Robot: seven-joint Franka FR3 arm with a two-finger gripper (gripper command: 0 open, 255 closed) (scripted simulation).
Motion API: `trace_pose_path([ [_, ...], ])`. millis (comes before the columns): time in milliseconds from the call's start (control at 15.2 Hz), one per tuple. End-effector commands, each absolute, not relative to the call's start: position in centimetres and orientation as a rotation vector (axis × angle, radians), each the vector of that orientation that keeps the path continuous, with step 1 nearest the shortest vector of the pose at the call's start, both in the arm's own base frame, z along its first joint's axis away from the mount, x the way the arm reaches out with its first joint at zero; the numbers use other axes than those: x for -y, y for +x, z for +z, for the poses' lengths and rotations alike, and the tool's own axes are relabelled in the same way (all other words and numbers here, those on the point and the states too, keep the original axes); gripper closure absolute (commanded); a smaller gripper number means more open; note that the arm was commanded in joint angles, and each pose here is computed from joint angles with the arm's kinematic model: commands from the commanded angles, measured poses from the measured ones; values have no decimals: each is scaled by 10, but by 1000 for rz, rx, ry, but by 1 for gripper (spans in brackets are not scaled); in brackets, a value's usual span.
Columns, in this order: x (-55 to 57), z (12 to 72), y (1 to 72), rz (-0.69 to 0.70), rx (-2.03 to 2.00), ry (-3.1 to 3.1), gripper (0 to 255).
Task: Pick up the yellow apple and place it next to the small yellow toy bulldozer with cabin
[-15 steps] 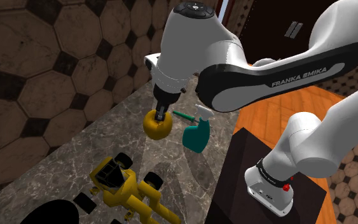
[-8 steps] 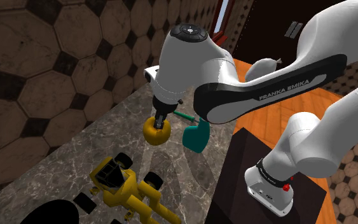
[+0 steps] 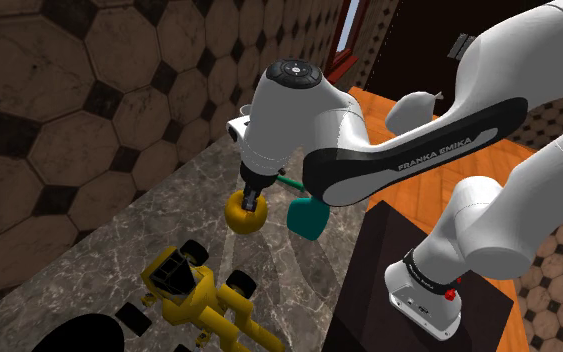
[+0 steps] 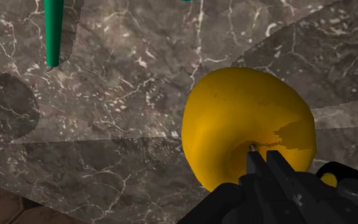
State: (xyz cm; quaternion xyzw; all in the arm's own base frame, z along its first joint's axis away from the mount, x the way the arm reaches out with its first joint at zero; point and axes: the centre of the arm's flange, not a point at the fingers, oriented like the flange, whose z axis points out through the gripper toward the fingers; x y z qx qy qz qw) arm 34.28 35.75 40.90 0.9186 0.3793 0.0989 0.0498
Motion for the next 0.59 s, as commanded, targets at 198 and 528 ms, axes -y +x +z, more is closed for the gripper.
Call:
trace_pose_path([
  [198,-358,409,343,302,-1155,2798,0],
  [528,-358,409,343,302,-1155,2798,0],
])
